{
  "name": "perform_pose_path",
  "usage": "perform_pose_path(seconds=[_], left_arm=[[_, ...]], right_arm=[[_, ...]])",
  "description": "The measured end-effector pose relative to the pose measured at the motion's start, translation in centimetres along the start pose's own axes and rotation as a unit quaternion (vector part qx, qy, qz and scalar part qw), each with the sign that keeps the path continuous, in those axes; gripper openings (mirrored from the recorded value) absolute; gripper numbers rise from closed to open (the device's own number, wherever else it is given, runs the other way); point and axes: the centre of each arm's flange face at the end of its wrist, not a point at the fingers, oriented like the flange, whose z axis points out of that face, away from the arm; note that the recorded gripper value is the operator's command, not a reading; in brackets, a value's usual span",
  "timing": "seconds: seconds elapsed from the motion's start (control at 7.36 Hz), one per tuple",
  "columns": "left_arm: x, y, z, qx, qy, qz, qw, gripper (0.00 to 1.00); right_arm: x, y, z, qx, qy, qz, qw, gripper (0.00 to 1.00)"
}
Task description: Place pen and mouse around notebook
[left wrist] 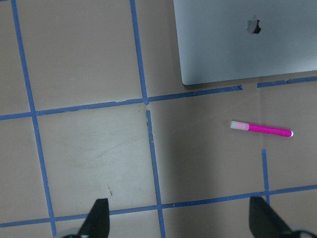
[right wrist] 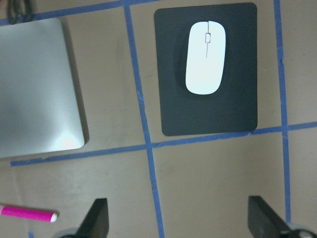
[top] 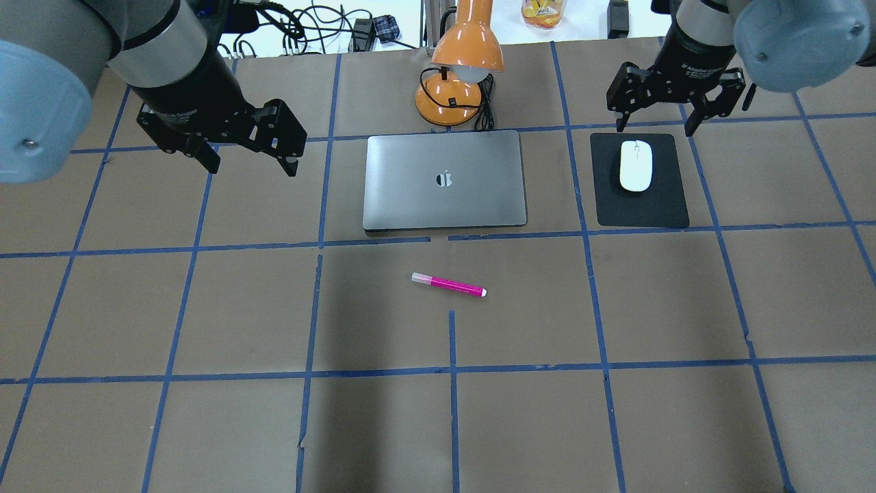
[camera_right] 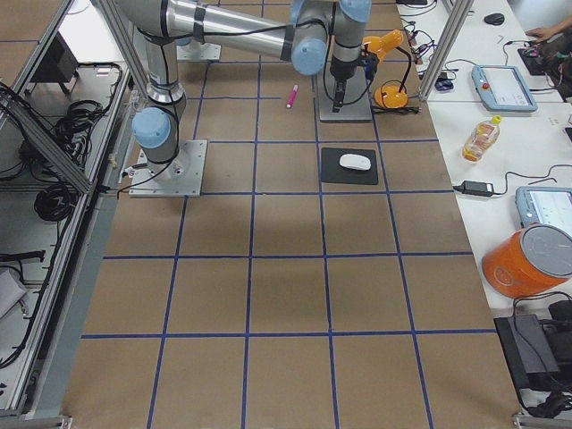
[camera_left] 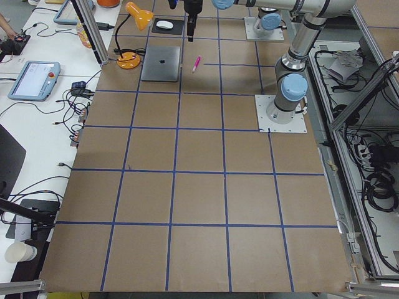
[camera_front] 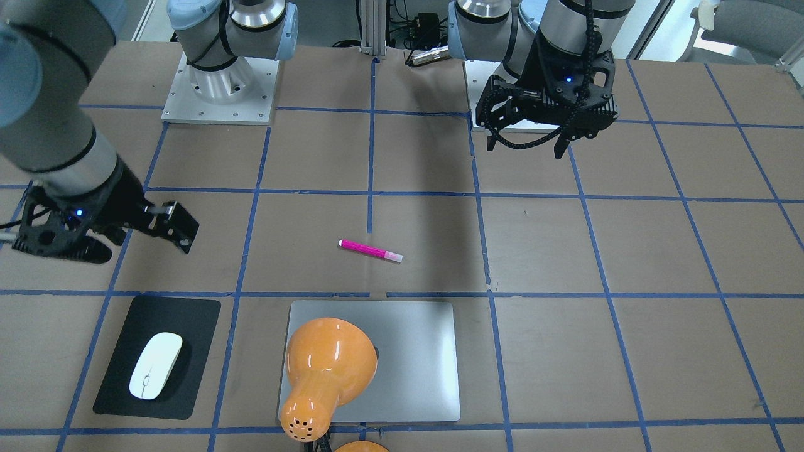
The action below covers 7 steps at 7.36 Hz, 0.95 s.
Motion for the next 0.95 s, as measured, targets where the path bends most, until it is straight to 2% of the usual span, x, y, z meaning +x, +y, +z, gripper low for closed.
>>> perform_pose_path(seconds=[0.14, 0.41, 0.95], left_arm=[[0.0, 0.1, 0.0, -0.001, -0.001, -0.001, 1.0000, 1.00], [-0.1, 0.1, 0.0, -0.002, -0.001, -0.001, 1.0000, 1.00], [-0.1, 0.1, 0.0, -0.002, -0.001, -0.002, 1.0000, 1.00]], right_arm=[[-0.9, 2.4, -2.3, -0.002, -0.001, -0.008, 1.0000, 1.00], [-1.1, 5.5, -4.9, -0.014, -0.001, -0.013, 0.9998, 1.00], [-0.3, 7.1, -5.0, -0.034, 0.004, -0.012, 0.9993, 1.00]])
